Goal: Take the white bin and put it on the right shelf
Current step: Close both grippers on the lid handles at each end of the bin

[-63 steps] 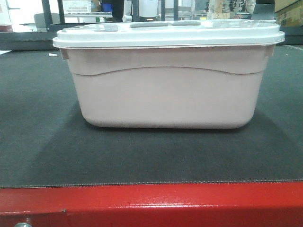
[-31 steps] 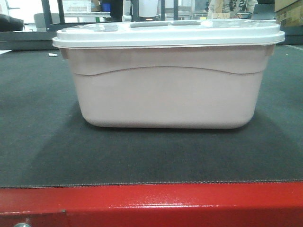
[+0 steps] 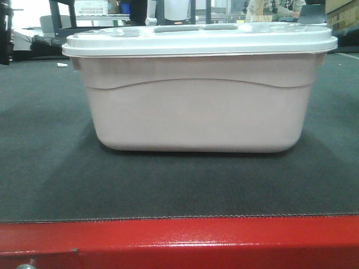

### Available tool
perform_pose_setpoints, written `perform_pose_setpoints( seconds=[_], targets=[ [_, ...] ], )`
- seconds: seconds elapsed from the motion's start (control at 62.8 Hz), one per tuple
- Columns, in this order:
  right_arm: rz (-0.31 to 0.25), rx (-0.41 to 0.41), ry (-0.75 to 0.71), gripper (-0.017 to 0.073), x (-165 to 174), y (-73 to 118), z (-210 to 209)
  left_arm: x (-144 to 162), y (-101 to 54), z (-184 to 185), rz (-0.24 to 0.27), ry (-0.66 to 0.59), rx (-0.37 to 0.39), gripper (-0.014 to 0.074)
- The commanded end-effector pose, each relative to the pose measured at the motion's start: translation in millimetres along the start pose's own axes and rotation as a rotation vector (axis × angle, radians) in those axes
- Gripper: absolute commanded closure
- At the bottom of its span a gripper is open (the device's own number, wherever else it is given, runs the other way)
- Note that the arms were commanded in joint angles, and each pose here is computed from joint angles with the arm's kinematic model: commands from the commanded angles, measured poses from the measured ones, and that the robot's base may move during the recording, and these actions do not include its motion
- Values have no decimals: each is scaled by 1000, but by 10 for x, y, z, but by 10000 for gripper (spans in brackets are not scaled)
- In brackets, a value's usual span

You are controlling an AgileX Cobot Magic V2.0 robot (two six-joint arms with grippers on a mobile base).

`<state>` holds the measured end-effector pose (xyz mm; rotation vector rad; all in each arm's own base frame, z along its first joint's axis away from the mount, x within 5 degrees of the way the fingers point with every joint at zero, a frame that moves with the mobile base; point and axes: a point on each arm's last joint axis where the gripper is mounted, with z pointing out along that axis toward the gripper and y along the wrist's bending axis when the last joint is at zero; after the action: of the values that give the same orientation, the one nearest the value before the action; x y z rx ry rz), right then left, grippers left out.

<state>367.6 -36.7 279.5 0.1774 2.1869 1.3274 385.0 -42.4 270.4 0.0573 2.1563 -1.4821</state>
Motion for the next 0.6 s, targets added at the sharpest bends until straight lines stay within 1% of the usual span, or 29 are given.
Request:
perform_pose_setpoints(
  seconds=[0.0,0.095,0.255,0.446,0.589],
  targets=[
    [-65,-183,40,-20,12,376,-16,-36,-376,-44,52,8,161,165],
    [-76,-185,52,-20,31,388,61,-32,-372,-9,45,9,170,165],
    [-67,-191,71,-20,49,367,136,-24,-403,46,37,6,189,165],
    [-59,-197,94,-20,75,343,222,7,-436,141,44,16,182,165],
    [-53,-205,118,-20,104,334,304,41,-473,204,48,35,192,165]
  ],
)
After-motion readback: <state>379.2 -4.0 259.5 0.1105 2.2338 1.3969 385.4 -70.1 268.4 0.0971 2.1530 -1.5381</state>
